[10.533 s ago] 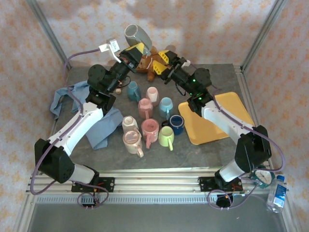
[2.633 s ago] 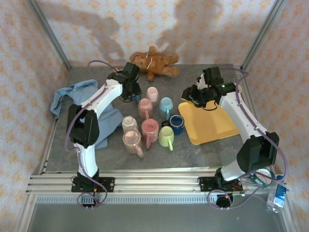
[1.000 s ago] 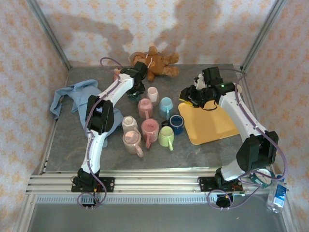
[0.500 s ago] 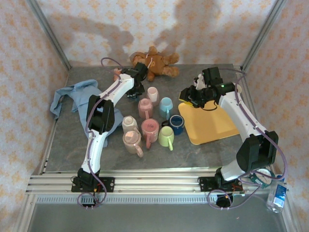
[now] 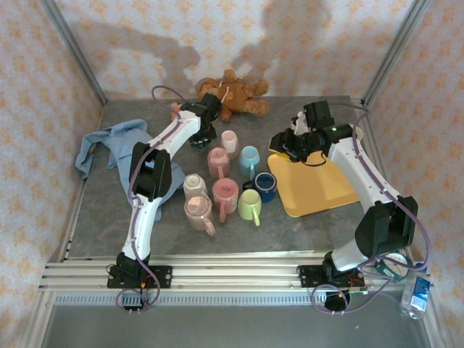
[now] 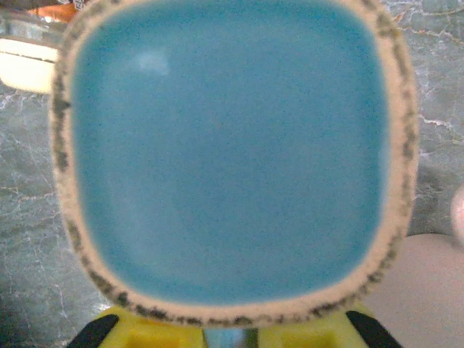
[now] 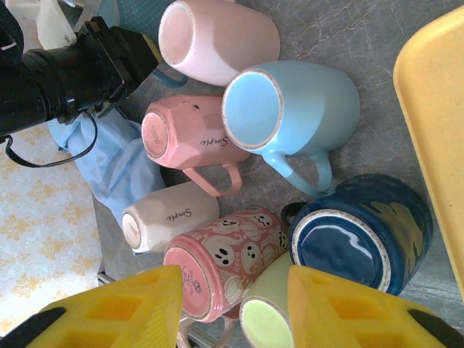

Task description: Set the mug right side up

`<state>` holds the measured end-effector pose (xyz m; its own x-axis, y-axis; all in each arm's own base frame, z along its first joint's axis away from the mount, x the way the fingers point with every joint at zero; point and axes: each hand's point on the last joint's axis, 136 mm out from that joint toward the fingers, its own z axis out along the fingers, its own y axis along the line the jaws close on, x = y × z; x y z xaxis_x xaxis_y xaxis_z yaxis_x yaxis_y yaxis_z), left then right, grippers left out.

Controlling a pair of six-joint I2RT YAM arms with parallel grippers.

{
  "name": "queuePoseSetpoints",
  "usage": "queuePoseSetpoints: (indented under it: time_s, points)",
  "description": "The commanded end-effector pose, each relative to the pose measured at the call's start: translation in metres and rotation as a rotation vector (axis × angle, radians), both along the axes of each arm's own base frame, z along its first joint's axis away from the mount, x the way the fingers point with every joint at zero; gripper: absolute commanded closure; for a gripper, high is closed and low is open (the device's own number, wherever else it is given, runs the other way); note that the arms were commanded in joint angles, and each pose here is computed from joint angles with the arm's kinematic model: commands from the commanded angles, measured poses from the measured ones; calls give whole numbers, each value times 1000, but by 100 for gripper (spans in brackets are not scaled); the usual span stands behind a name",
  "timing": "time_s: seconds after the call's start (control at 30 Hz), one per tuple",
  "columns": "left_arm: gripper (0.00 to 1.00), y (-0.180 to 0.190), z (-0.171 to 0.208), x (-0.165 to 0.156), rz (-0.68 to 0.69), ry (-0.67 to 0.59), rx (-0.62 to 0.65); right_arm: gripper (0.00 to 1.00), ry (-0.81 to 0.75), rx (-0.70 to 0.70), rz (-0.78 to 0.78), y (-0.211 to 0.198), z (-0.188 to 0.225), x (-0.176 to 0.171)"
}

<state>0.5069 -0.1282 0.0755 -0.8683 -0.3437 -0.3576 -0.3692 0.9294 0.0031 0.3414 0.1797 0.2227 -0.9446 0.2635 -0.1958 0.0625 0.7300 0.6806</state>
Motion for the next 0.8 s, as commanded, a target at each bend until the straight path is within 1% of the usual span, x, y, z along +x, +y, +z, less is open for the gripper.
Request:
queuePoseSetpoints:
  time_s: [0.0, 0.2, 0.4, 0.77]
  points:
    - [93, 10, -6, -2, -20, 8, 19, 58, -13, 7, -1, 1, 7, -3]
    - [100, 15, 8, -6, -23, -22, 2, 58, -7, 19, -20, 1, 9, -2]
    - [100, 14, 31, -11, -83, -56, -4, 58, -1, 30, -33, 2, 7, 0]
    - [100, 4, 85, -19, -132, -205, -102, 59, 7, 69, -63, 5, 9, 4]
